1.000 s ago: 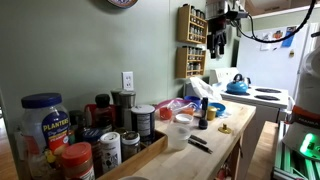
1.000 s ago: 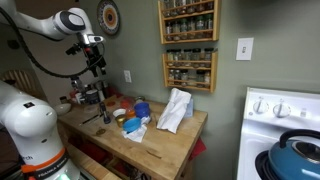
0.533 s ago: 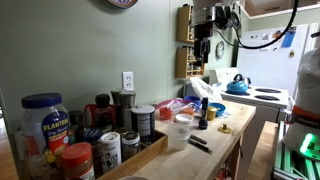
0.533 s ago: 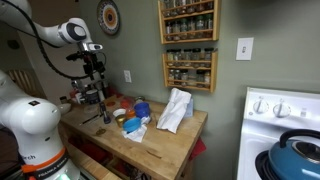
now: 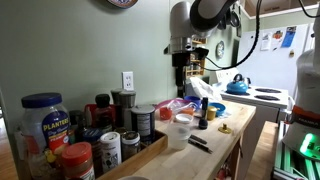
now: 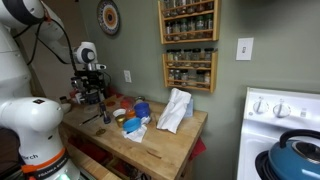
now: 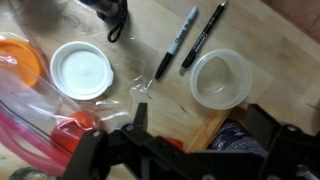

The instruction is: Move the clear lunch box a little forward on the table, pick up the black pen and put it in the clear lunch box, pick up the black marker and put it in the clear lunch box

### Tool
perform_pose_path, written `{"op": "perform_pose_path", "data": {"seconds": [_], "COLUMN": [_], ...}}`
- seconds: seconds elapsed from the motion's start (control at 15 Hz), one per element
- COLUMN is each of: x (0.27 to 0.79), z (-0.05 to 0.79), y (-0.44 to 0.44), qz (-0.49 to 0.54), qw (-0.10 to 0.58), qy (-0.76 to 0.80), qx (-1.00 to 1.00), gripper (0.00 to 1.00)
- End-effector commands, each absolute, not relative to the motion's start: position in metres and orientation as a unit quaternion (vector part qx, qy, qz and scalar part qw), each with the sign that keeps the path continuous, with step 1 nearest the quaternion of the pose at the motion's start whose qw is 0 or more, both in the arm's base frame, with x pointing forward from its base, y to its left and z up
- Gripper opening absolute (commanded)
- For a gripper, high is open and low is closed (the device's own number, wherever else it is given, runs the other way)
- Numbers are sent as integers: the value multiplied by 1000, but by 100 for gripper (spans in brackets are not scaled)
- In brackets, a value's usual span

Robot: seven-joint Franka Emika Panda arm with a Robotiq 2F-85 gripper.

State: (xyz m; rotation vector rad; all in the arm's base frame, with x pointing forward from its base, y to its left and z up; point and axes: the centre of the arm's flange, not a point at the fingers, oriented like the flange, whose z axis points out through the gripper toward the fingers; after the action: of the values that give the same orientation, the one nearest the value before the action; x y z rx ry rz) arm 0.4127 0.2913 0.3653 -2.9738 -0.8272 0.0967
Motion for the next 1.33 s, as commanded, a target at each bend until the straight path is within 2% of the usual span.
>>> {"op": "perform_pose_path", "data": {"seconds": [0.0, 0.53, 0.93, 1.27], "x": [429, 436, 434, 436], "z": [331, 283, 268, 276], "y": [300, 314, 318, 314], "qz": [83, 107, 106, 108], "qw": [58, 75, 60, 75], "qy": [-337, -446, -445, -442], "qx": [-936, -885, -887, -887], "gripper": [100, 100, 100, 100]}}
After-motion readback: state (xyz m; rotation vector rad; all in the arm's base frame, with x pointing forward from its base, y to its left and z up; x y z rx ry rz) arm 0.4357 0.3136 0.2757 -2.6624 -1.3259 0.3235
